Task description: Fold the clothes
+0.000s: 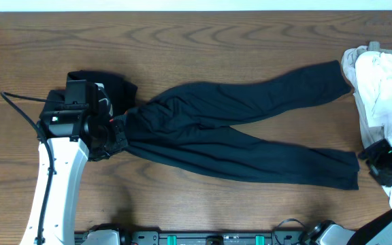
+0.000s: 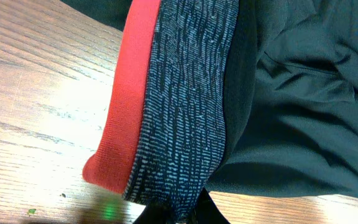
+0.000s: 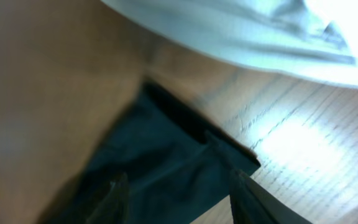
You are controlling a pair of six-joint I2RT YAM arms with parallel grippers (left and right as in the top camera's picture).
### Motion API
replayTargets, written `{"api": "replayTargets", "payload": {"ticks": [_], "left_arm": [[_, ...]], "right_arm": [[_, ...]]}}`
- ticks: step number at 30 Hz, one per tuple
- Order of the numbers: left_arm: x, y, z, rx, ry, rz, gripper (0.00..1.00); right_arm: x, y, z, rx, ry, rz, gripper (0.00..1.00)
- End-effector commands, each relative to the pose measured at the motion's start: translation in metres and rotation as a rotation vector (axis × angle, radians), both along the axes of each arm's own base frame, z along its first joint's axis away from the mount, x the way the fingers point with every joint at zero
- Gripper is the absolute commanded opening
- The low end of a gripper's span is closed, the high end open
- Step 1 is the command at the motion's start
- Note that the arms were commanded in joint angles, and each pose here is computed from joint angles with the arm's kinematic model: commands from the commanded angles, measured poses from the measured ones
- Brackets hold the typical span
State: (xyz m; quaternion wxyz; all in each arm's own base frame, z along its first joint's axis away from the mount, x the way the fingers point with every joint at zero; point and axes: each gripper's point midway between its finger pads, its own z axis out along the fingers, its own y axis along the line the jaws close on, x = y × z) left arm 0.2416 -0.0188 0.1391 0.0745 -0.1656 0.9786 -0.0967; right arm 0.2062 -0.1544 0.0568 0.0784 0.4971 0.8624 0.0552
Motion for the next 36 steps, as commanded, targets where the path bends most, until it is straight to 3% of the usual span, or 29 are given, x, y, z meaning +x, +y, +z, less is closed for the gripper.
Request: {"api": "replayTargets", "payload": {"ticks": [1, 11, 13, 16, 18, 28, 36], "left_arm": [[0.004, 0.005, 0.006, 0.024, -0.021, -0.001, 0.06], [0.006, 0.005, 0.006, 0.024, -0.028, 0.0, 0.07], [0.006, 0.005, 0.006, 0.024, -0.028, 0.0, 0.06], [0.006, 0.005, 0.006, 0.024, -0.027, 0.0, 0.06], [0.006, 0.005, 0.006, 0.024, -0.027, 0.0, 0.06], [0.003, 0.005, 0.006, 0.024, -0.015, -0.001, 0.06], [-0.01, 0.004, 0.006, 0.021, 0.028, -0.001, 0.06]], "right_arm": [[-0.014, 0.008, -0.026, 0.04, 0.059, -0.006, 0.53], [-0.019, 0.013, -0.071, 0.044, 0.054, -0.061, 0.54], [-0.02, 0.014, -0.073, 0.043, 0.055, -0.061, 0.41], [-0.02, 0.013, -0.072, 0.043, 0.054, -0.061, 0.12], [-0.019, 0.012, -0.069, 0.048, 0.059, -0.061, 0.03], [0.006, 0.002, -0.01, 0.066, -0.001, -0.014, 0.01], [0.018, -0.019, 0.062, -0.089, -0.107, 0.025, 0.01]]}}
